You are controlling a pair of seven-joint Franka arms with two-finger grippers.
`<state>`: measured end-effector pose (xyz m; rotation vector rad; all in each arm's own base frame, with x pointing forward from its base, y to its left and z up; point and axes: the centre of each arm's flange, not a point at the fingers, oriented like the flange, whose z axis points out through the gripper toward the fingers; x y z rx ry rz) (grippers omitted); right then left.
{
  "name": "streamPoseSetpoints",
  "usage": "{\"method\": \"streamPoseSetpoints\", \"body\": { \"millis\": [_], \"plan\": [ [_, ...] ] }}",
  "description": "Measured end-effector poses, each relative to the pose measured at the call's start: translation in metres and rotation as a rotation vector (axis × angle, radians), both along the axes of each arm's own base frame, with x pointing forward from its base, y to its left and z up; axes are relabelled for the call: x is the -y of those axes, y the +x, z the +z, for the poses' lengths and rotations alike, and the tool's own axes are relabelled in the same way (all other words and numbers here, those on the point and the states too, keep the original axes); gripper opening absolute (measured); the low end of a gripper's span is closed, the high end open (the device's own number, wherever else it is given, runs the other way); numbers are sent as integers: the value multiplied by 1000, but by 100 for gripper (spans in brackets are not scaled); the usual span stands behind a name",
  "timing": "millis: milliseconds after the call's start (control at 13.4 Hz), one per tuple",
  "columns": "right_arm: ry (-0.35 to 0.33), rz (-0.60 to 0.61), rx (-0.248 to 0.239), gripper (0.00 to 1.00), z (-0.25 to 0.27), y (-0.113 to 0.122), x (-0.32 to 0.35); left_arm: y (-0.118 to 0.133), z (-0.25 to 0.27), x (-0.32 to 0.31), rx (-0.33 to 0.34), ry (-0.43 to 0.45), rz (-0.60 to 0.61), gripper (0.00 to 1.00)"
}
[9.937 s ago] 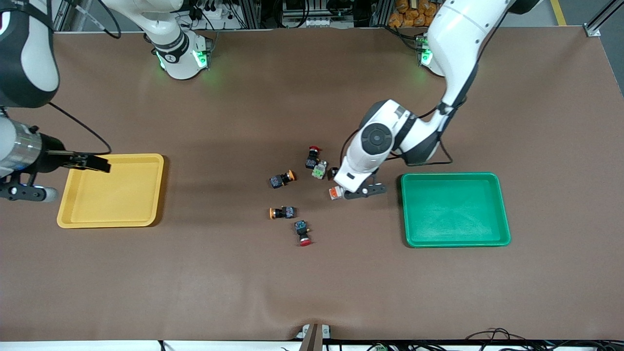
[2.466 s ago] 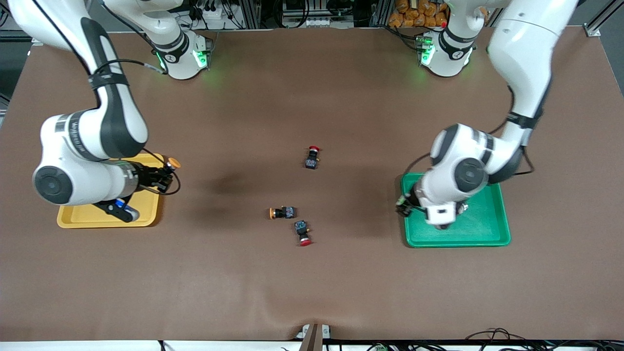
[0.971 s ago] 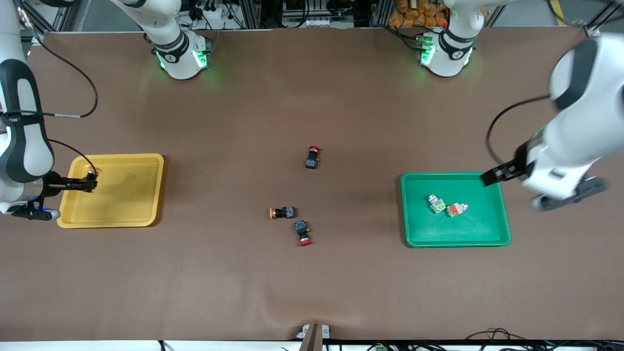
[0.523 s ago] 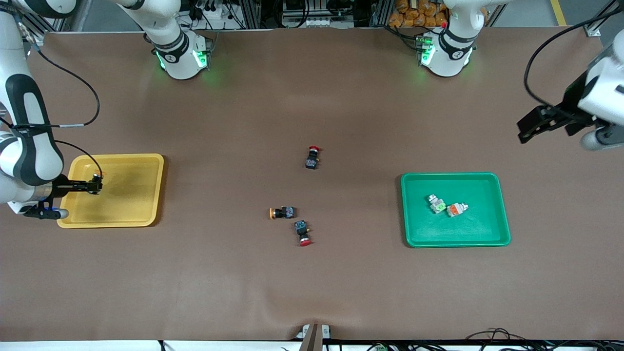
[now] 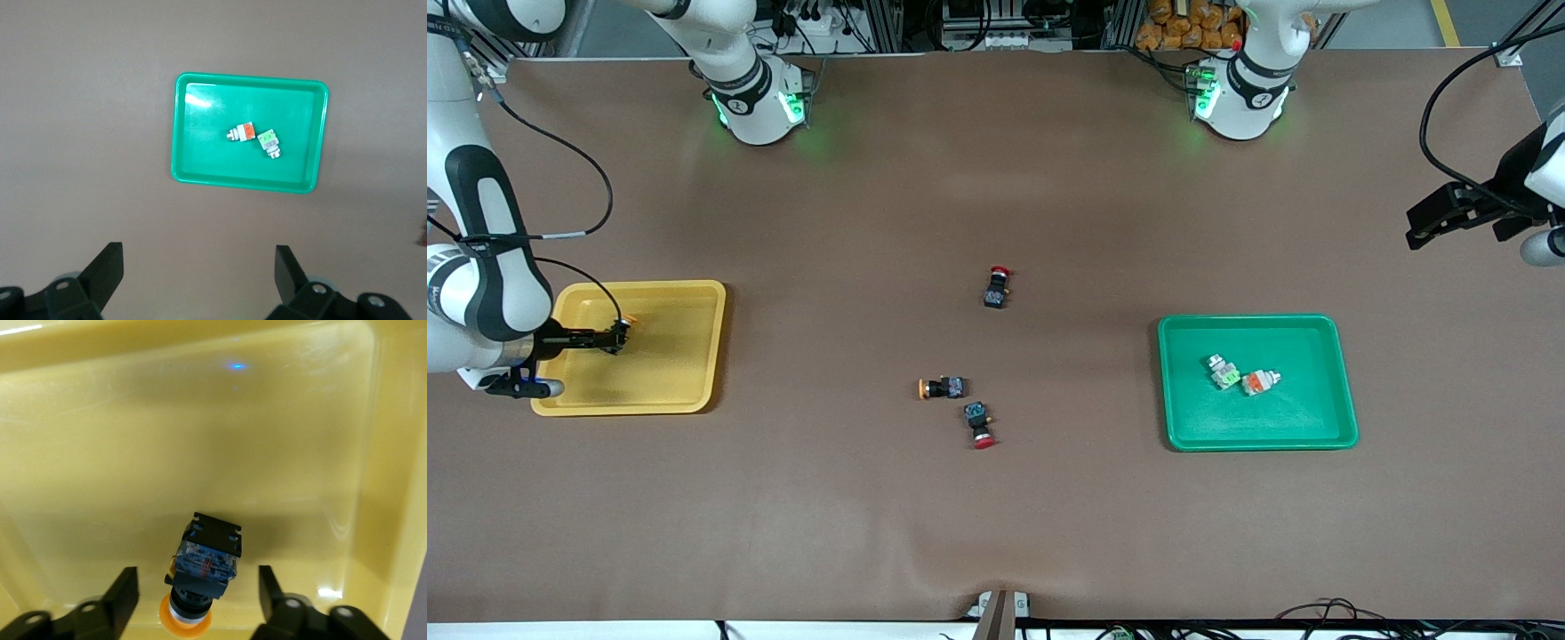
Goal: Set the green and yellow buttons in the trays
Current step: 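Lower the yellow button into the yellow tray and open the right gripper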
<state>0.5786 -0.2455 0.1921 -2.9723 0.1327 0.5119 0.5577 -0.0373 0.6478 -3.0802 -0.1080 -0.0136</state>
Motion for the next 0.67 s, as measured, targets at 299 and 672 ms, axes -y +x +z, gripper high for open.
{"method": "streamPoseSetpoints", "body": {
  "millis": [299, 672],
  "plan": [
    [40, -21, -47, 100, 9, 1, -9, -5, 0, 0, -3, 1, -7, 100],
    [-3, -146, -119, 100, 68, 22, -67, -5, -13, -6, -31, 3, 2, 100]
  ]
}}
